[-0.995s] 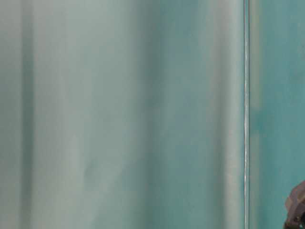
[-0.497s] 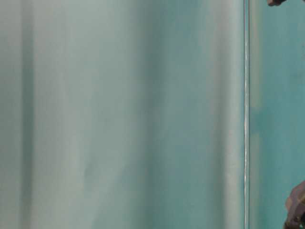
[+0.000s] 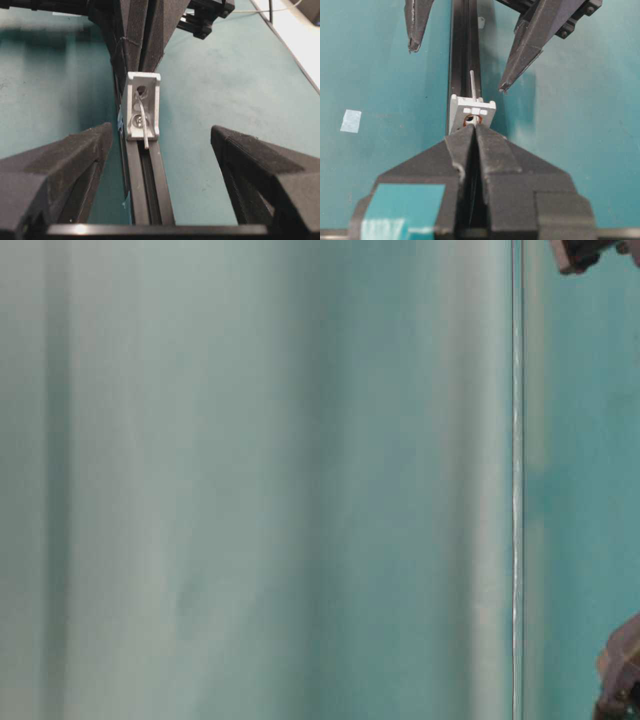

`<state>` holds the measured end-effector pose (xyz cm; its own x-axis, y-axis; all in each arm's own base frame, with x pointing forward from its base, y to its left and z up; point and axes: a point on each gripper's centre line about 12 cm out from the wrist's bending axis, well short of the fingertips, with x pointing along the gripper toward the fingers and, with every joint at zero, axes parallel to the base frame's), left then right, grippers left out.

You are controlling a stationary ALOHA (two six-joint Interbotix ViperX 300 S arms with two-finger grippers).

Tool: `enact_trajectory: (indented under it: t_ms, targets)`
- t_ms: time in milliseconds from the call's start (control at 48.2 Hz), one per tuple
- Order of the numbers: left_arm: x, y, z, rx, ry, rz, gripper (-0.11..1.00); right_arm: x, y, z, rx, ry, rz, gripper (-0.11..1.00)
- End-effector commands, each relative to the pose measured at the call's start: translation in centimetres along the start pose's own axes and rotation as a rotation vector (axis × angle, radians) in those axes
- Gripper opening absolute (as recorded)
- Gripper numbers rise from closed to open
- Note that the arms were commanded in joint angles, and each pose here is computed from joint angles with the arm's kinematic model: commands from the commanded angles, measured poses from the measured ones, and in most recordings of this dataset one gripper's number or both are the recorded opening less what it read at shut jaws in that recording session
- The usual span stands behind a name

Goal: Insert the wire into the hole on the right side and pull it with the left arm.

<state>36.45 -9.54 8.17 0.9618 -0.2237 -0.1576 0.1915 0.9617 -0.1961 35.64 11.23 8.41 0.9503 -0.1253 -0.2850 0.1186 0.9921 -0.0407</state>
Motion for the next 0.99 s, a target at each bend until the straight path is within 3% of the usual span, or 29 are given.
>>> enact_trajectory:
  t_ms: [0,373,435,560,684,808,974]
  targets:
    - [0.47,-0.50,1.25,-0.003,-0.038,-0.013,0.86,0.23,-0.05,0.92,0.014,-0.025,-0.004,-0.08]
    - [1.42,-0.50,1.24,-0.005,0.013,-0.001,0.82,0.23,-0.05,0.92,0.014,-0.025,-0.004,-0.08]
    - [1.37,-0.52,1.30,-0.005,0.013,-0.003,0.71,0.23,-0.05,0.92,0.014,-0.025,-0.004,-0.08]
    - [1.13,-0.59,1.68,-0.005,0.006,-0.004,0.32,0.23,-0.05,0.92,0.014,-0.025,-0.004,-0.08]
    - [0.85,-0.70,1.96,-0.002,0.000,-0.007,0.05,0.23,-0.05,0.92,0.014,-0.025,-0.004,-0.08]
    - [0.72,-0.61,1.93,-0.003,0.004,-0.003,-0.08,0.23,-0.05,0.92,0.016,-0.025,-0.004,-0.08]
    - [0.80,-0.70,1.97,-0.002,0.004,-0.006,-0.10,0.28,0.00,1.01,0.019,-0.027,-0.003,-0.08]
